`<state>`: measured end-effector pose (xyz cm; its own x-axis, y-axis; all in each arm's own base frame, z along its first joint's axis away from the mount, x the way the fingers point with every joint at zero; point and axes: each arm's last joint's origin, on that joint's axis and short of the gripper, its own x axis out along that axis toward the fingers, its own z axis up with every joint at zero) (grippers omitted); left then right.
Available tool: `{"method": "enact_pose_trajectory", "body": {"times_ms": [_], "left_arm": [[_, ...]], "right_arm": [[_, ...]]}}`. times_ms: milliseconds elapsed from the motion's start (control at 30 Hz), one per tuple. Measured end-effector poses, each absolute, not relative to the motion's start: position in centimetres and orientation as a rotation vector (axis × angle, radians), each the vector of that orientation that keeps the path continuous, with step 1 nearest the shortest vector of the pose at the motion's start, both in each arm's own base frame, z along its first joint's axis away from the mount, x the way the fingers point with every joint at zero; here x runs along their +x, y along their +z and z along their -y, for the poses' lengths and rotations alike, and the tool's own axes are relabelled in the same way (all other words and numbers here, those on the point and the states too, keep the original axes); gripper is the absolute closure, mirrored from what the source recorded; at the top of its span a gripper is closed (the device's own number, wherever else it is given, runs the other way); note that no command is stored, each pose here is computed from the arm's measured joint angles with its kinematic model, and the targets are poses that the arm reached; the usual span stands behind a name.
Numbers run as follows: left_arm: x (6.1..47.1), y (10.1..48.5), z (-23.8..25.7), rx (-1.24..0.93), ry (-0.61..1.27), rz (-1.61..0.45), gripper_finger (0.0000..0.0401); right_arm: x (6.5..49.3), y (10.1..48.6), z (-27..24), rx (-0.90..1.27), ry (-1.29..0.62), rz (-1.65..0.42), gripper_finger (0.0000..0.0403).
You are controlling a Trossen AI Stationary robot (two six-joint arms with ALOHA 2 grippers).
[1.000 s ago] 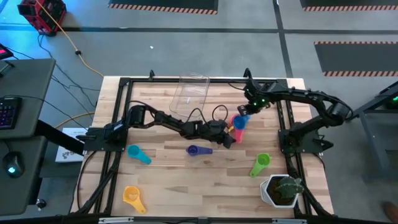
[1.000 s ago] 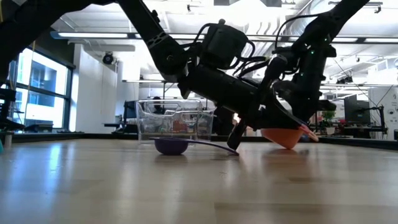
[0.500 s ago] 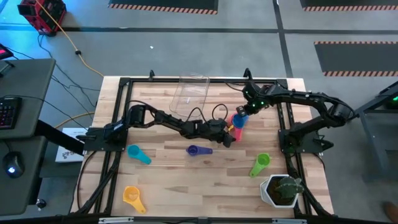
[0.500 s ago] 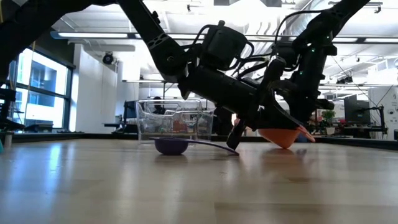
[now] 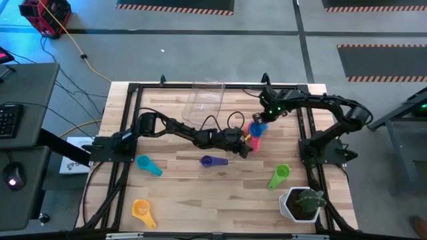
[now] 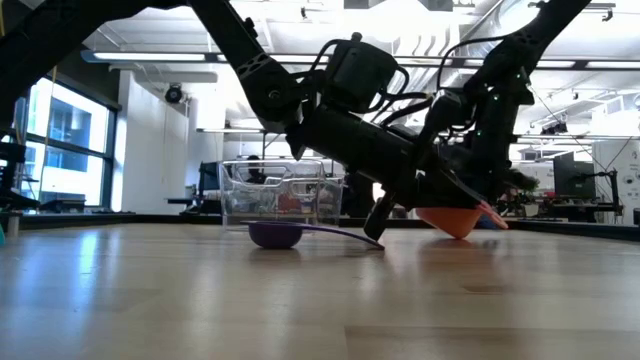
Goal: Nest measuring cups in basket
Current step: Stack the blue measuring cup on top of the pink measuring cup
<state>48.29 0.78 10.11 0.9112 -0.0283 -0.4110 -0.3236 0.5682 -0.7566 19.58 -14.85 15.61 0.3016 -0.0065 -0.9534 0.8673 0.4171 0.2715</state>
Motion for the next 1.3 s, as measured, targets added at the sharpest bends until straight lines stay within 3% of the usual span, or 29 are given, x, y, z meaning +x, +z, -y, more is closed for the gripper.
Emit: {"method": "enact_pose_trajectory", "body": {"times_ms": [233, 800, 1300], "left_arm": [[48.3, 10.1, -0.8, -0.955, 0.187, -0.398, 0.0401], [48.3, 10.1, -0.9, -0.951, 0.202, -0.389, 0.0399], [48.1, 11.1, -2.6, -0.983, 0.055, -0.446, 0.0257]], "right_arm": [[19.4, 15.9, 12.9, 0.978, -0.646, -1.234, 0.0403], [21.9, 16.6, 8.2, 0.98, -0.552, -1.239, 0.0403], [21.0, 18.5, 7.9, 0.97, -0.563, -1.172, 0.0403]]}}
